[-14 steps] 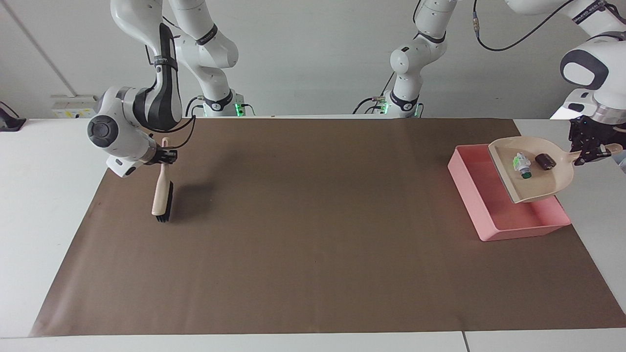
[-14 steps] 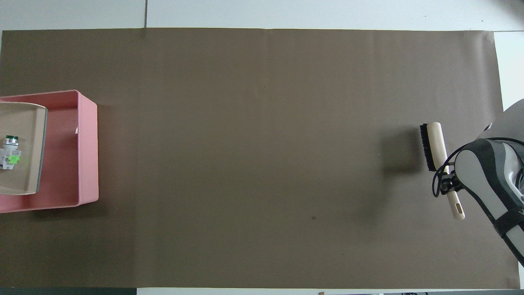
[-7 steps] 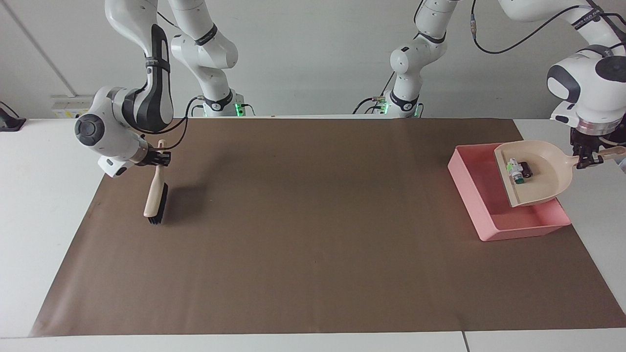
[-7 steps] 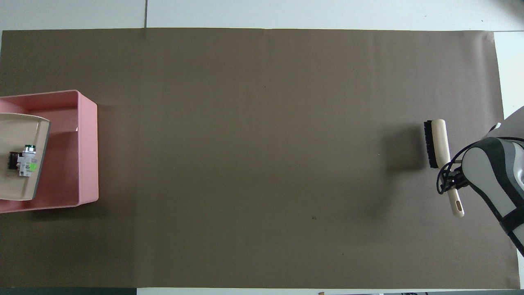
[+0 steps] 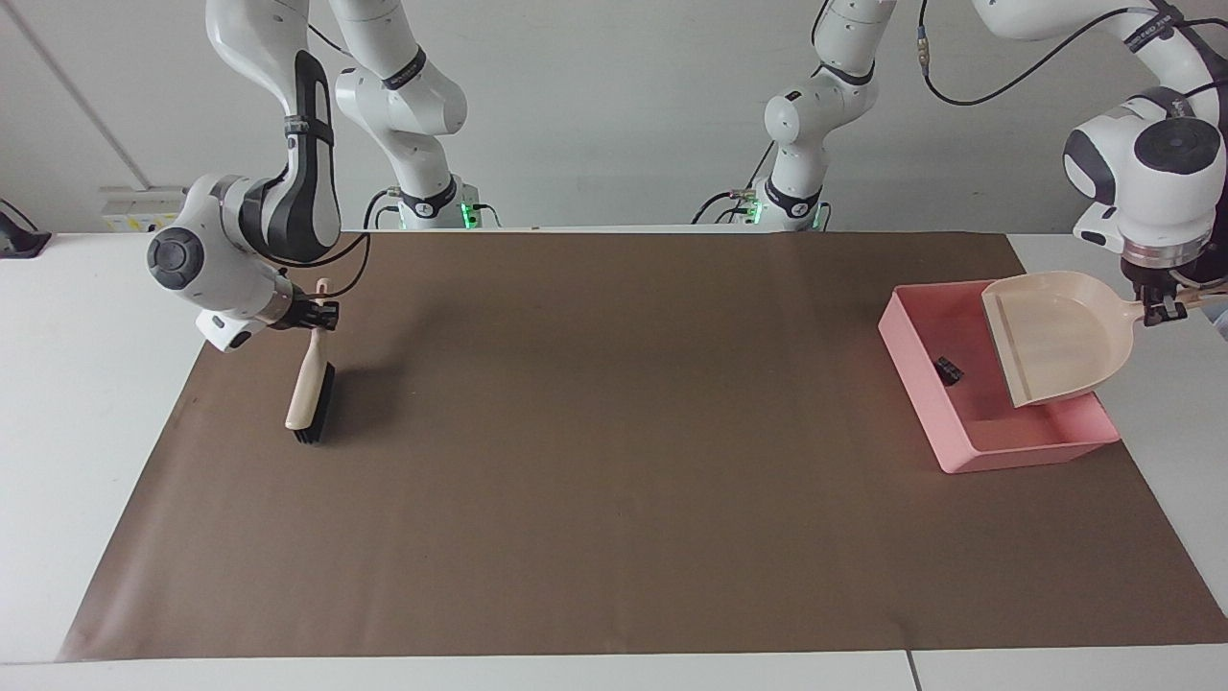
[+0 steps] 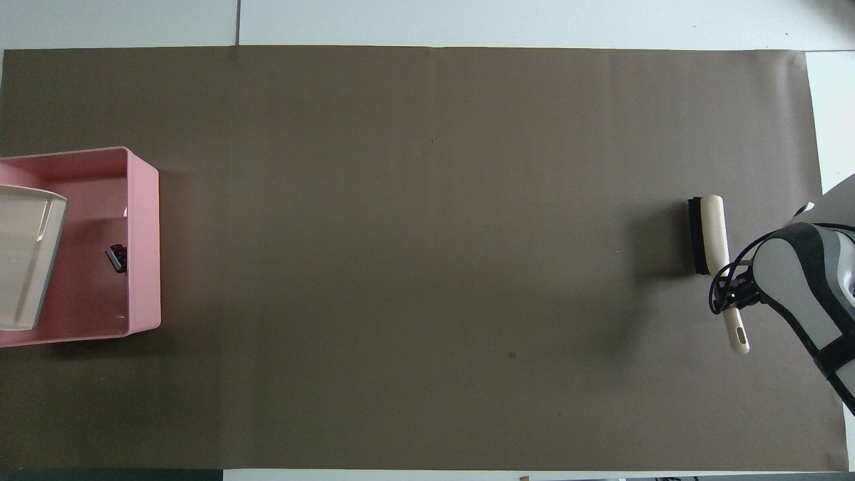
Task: Clean e-waste and dump in bin
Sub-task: 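Tip the dustpan over the pink bin with the left gripper, then bring the dustpan back onto the table with the left gripper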
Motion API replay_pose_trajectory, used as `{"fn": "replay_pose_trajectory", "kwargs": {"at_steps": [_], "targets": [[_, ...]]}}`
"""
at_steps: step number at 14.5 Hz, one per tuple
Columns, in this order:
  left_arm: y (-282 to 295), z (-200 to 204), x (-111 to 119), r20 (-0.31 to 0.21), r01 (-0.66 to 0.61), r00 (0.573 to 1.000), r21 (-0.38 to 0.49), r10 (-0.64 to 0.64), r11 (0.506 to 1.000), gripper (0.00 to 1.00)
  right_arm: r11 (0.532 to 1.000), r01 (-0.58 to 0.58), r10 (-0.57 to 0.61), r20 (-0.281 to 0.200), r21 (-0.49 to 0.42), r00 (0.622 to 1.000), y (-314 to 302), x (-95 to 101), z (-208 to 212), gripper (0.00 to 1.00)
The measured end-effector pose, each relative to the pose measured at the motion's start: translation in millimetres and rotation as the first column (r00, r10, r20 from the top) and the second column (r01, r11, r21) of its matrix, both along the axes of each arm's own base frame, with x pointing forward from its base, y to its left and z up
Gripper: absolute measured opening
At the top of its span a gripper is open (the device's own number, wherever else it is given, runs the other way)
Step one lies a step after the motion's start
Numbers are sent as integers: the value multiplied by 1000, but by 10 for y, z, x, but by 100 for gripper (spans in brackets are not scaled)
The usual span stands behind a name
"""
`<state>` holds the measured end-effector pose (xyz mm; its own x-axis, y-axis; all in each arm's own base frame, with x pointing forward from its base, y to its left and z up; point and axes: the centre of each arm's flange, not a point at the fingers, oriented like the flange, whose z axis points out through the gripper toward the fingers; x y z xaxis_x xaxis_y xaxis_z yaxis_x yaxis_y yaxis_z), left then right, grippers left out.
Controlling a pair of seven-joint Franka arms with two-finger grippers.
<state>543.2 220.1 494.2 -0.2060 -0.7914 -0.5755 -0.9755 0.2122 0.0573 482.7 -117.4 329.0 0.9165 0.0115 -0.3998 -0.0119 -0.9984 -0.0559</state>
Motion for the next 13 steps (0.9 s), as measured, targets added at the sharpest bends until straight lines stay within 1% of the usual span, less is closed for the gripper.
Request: {"fn": "replay_pose_trajectory", "kwargs": {"at_steps": [3, 5, 6, 7, 10, 11, 12, 13], "targets": [[-193, 407, -77, 2, -16, 1000, 37, 16, 999, 32, 1000, 1, -1, 6, 0, 1000, -1, -6, -26, 26], [-488, 602, -124, -13, -5, 1000, 50, 5, 999, 32, 1000, 1, -1, 8, 0, 1000, 0, -9, -36, 26], [-668, 646, -130, -20, 0, 1000, 45, 1, 999, 32, 1000, 1, -1, 10, 0, 1000, 1, -7, -36, 30], [-851, 653, -125, -21, 0, 1000, 24, 1, 1000, 32, 1000, 0, 0, 11, 0, 1000, 3, -5, -36, 39], [-1340, 550, -77, -23, 20, 999, -77, -22, 997, 32, 1000, -10, 10, 18, -1, 1000, 42, 18, -12, 70], [-1488, 499, -70, -27, 34, 999, -104, -37, 994, 32, 1000, -19, 19, 27, -3, 999, 83, 46, 28, 82], [-1648, 433, -77, -34, 47, 998, -140, -52, 989, 32, 999, -35, 35, 43, -7, 998, 154, 89, 102, 93], [-1836, 350, -104, -40, 53, 997, -178, -61, 983, 32, 998, -54, 55, 69, -15, 996, 263, 155, 226, 100]]}}
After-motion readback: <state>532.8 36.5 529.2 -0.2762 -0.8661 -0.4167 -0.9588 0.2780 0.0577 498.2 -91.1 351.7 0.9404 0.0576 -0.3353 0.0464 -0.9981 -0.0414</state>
